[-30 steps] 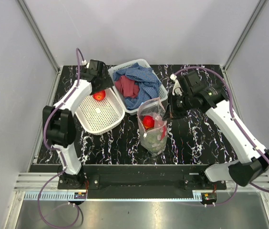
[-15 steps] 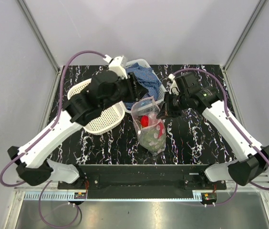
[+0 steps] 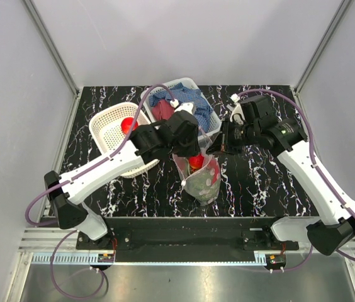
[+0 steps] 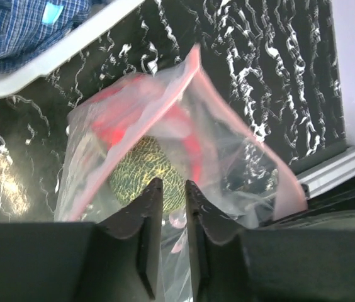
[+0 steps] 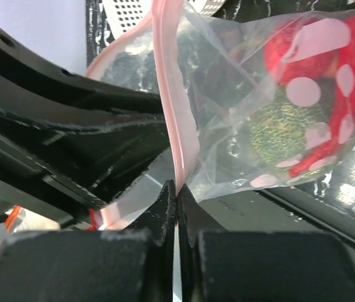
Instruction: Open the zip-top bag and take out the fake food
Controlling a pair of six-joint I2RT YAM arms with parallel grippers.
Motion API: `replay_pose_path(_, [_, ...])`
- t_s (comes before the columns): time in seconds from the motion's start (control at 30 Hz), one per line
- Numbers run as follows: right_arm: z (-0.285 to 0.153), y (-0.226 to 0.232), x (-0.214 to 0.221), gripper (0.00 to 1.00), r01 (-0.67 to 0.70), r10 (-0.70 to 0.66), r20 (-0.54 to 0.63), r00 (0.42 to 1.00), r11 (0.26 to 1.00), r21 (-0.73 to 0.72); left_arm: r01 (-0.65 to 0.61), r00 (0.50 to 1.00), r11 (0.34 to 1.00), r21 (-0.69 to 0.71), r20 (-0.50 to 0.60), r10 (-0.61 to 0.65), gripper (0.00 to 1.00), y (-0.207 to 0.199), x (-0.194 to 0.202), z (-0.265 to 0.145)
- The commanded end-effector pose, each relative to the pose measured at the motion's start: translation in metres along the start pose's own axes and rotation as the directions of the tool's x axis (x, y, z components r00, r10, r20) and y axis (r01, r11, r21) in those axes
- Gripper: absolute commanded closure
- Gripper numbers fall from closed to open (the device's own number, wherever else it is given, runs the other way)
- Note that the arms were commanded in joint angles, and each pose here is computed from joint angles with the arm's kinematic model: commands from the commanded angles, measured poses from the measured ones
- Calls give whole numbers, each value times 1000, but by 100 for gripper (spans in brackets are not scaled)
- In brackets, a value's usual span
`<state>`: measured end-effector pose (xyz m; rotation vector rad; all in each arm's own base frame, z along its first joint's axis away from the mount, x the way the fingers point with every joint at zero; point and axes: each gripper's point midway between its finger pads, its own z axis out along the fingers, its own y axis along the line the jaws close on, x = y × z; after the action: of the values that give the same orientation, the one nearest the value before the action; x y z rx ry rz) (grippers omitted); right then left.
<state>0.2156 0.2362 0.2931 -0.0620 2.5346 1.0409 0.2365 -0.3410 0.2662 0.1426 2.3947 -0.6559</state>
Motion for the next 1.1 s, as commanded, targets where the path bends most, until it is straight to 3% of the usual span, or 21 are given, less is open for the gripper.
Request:
replay_pose_path(0.0, [-18, 26, -5, 100, -39, 43, 39, 998, 995, -90, 19, 997, 999, -45, 76, -16, 80, -2, -10, -14])
replay_pose_path(0.03, [-19, 25, -5, 100, -55, 59, 45, 997, 995, -86, 16, 998, 998, -61, 62, -12, 85, 0, -3, -11])
replay_pose_path(0.17, [-29, 24, -2, 100, -101, 109, 95, 989, 991, -84, 45, 999, 995, -94, 34, -42, 87, 1, 15, 5])
replay_pose_path(0.7, [-50, -28, 55, 100, -187, 183, 125, 975, 982, 23, -56, 996, 992, -112, -80, 48, 86, -23, 66, 74])
replay_pose_path(0.8, [-52, -28, 58, 100, -171, 167, 117, 979, 985, 23, -59, 993, 992, -115, -107, 47, 83, -20, 78, 82])
replay_pose_path(0.93, [-58, -26, 59, 100, -159, 156, 123, 980, 987, 14, -39, 994, 991, -127, -109, 25, 68, -17, 83, 88])
replay_pose_path(1.07, [-59, -28, 61, 100, -143, 140, 123, 983, 990, 18, -90, 989, 992, -89, -125, 79, 66, -26, 87, 87])
